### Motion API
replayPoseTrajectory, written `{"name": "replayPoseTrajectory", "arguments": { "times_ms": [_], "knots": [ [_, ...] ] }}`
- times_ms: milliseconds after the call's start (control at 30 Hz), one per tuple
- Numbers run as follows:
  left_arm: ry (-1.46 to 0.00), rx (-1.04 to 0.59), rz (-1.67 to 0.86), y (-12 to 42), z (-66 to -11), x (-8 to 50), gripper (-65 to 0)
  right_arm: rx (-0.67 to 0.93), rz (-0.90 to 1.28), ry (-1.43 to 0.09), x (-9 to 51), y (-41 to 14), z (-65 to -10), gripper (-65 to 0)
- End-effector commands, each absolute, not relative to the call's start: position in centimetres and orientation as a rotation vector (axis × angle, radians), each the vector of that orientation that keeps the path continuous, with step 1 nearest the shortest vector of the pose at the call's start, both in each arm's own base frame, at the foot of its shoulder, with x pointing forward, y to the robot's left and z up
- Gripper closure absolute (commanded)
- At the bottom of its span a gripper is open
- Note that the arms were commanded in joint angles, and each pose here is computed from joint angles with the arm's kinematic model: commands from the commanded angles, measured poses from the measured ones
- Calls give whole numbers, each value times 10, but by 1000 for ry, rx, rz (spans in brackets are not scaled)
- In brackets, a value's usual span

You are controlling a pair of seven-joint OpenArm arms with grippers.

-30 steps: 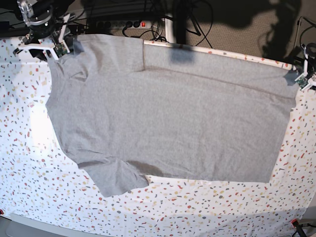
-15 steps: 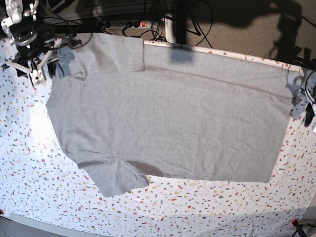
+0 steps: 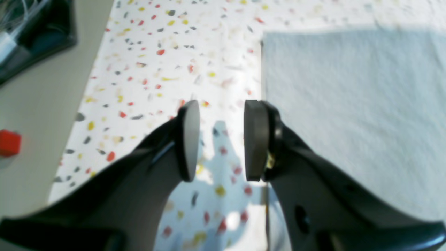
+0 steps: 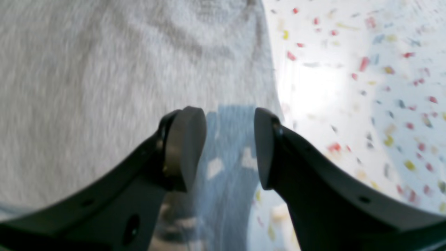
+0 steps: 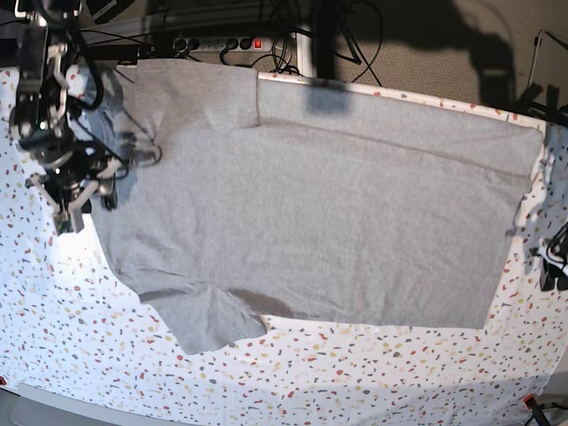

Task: Fold the T-shirt properly
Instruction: 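Move both grippers to the shirt's side edges near the sleeves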

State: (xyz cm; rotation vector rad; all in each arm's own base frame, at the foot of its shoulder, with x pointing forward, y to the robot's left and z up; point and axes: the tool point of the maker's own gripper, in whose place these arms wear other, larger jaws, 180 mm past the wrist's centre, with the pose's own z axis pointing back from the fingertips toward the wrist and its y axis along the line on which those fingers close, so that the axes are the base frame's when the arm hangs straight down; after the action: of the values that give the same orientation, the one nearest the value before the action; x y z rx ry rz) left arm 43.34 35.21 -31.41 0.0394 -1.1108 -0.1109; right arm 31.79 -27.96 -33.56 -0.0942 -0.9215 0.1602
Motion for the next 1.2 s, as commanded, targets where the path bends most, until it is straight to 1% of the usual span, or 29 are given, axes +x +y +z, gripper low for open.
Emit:
{"name": "replayPoseTrajectory", "arguments": {
  "times_ms": [0, 67, 233, 333, 467, 633, 900, 1033, 1167],
  "knots": [
    [-1180, 37, -102, 360, -287, 449, -207, -95, 156, -965, 331, -286, -322, -274],
    [-1164, 11, -71, 363, -292, 460, -207, -73, 130, -951, 341, -291, -327, -274],
    [-1100, 45, -2, 374, -307, 487, -207, -40, 90, -890, 357, -303, -341, -274],
    [-1076, 27, 11, 369, -318, 497, -207, -26, 81, -847, 360, -308, -349, -274],
    [-1054, 34, -2, 357, -337, 502, -206, -19, 85, -837, 362, -308, -351, -274],
    [-1073, 22, -32, 340, -348, 505, -206, -20, 85, -829, 361, -308, -352, -274],
    [-1112, -6, -41, 322, -347, 512, -206, -20, 85, -814, 359, -308, -354, -274],
    [-1143, 71, -9, 332, -343, 515, -206, -21, 84, -792, 357, -309, -357, -274],
    [-1131, 82, -5, 334, -345, 514, -206, -22, 84, -778, 355, -309, -358, -274]
  ]
}}
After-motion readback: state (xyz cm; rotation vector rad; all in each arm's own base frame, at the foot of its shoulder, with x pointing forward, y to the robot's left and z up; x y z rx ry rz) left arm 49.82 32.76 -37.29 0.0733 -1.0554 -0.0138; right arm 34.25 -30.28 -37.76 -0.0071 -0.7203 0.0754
